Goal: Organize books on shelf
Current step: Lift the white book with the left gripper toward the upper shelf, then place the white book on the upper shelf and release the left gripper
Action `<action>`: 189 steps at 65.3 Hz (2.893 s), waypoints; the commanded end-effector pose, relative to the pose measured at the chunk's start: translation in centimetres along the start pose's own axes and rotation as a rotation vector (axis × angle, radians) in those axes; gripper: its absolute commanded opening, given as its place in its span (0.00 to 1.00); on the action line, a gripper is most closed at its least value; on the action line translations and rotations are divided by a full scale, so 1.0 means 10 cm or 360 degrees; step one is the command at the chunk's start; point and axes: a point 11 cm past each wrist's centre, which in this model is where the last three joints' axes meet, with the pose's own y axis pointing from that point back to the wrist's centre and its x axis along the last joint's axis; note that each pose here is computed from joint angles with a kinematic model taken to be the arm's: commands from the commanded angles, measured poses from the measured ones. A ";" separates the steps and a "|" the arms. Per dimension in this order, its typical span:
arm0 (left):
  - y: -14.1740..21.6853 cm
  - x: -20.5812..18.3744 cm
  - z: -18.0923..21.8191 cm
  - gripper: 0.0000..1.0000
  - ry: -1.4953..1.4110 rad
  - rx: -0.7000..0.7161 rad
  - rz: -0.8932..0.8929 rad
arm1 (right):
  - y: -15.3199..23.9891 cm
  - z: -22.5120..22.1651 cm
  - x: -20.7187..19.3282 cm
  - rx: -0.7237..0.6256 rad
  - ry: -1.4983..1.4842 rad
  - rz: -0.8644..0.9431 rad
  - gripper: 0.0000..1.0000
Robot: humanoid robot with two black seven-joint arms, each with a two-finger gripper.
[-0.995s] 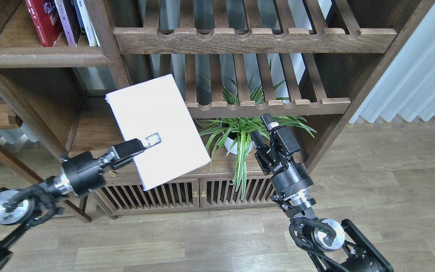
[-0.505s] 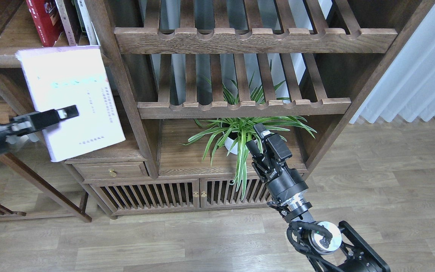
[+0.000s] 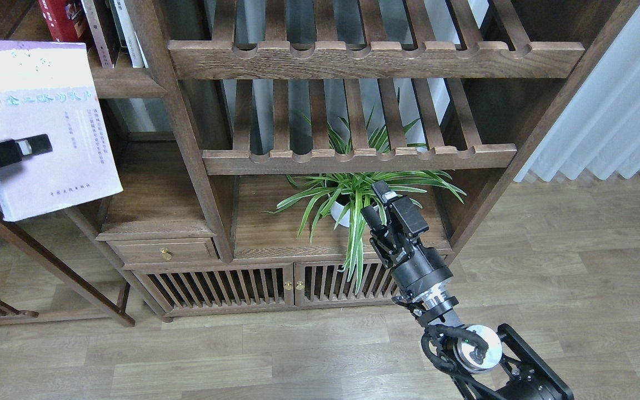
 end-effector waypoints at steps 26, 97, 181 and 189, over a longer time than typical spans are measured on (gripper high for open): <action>0.39 0.01 0.63 0.11 -0.0118 -0.0200 0.0124 | -0.05 0.04 -0.03 -0.0035 0.0009 -0.0016 0.85; 0.52 0.25 1.06 0.06 -0.0153 -0.0454 0.0239 | -0.05 0.12 -0.03 -0.0082 0.0034 -0.0032 0.85; -0.09 0.34 1.19 0.06 -0.0206 -0.0706 0.0190 | -0.04 0.17 -0.06 -0.0115 0.0052 -0.0090 0.85; -0.16 0.32 1.17 0.06 -0.0203 -0.0715 0.0174 | -0.04 0.18 -0.07 -0.0119 0.0054 -0.0095 0.85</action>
